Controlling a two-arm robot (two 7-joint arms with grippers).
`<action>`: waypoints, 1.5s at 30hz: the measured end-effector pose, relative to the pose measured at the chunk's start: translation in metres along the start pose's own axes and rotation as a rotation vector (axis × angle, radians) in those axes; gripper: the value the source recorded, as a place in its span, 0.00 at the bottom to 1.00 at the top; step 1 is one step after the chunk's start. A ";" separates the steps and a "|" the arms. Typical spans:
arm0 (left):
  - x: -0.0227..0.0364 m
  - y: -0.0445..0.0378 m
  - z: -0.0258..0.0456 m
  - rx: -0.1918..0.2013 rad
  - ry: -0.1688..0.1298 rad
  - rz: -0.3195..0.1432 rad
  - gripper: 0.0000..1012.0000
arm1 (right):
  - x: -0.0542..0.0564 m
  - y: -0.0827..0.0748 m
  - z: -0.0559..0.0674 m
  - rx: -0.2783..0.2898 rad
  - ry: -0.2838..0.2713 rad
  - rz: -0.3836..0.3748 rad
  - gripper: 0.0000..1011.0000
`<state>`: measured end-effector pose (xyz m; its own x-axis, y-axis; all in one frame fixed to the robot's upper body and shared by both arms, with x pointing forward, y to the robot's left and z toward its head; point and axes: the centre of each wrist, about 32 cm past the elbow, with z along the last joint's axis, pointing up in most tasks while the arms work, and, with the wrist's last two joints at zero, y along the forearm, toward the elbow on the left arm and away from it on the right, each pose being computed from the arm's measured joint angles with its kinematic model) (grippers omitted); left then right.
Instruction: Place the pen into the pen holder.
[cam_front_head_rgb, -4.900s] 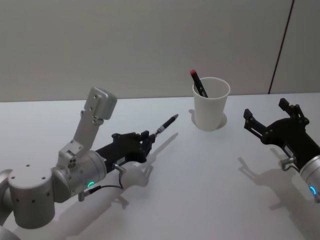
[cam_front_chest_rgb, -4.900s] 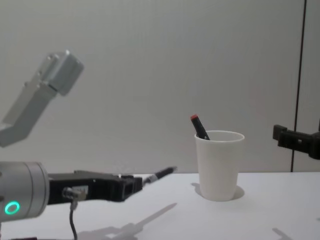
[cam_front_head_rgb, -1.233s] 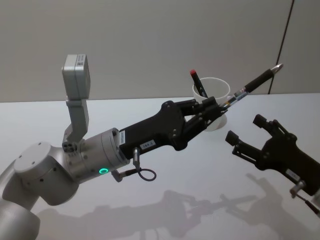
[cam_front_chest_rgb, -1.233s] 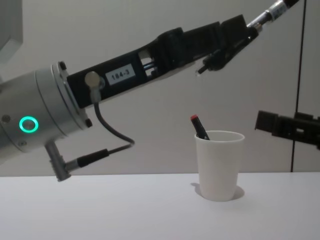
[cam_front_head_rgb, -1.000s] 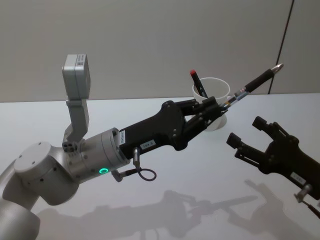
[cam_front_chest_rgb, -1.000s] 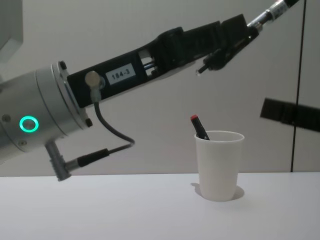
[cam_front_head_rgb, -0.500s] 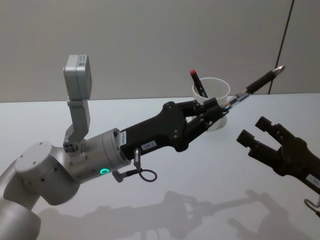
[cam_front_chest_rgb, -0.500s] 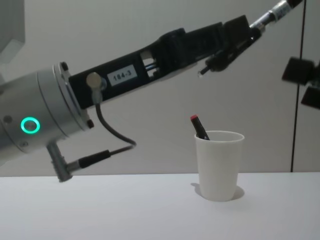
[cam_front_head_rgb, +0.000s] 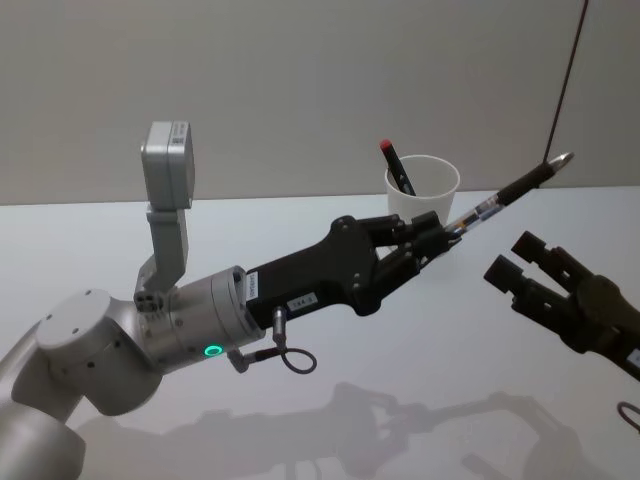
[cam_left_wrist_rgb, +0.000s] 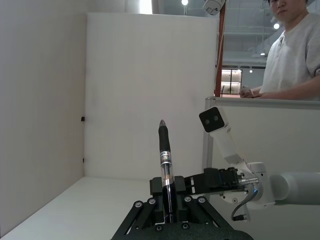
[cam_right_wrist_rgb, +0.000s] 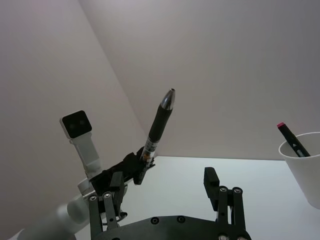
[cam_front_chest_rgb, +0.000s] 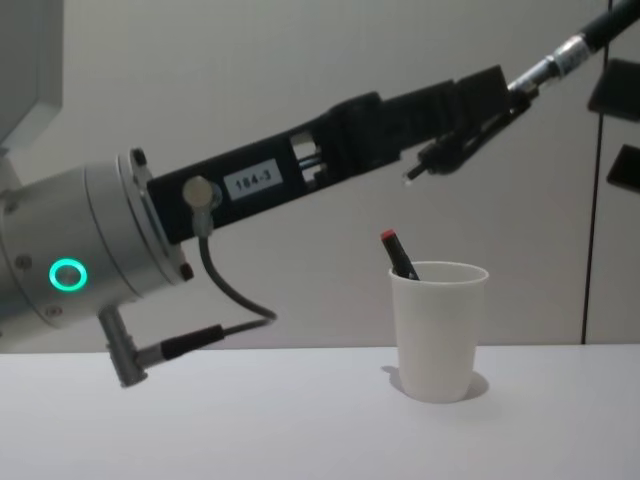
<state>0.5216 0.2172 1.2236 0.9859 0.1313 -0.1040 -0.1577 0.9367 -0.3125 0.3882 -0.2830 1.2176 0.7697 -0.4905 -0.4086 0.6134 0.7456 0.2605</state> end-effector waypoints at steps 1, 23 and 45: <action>0.0000 0.0003 -0.0008 0.002 0.001 0.001 0.14 | 0.000 0.000 0.000 0.001 0.003 0.002 0.99; 0.0002 0.0020 -0.0055 0.014 0.002 0.009 0.14 | -0.004 0.006 -0.004 0.073 0.049 -0.003 0.99; 0.0002 0.0023 -0.0063 0.016 0.003 0.011 0.14 | -0.006 0.025 -0.011 0.133 0.082 -0.019 0.99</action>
<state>0.5211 0.2173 1.2168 0.9839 0.1410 -0.1100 -0.1678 0.9402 -0.2963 0.3966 -0.2567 1.2173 0.7439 -0.4614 -0.4834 0.6501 0.6673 0.3634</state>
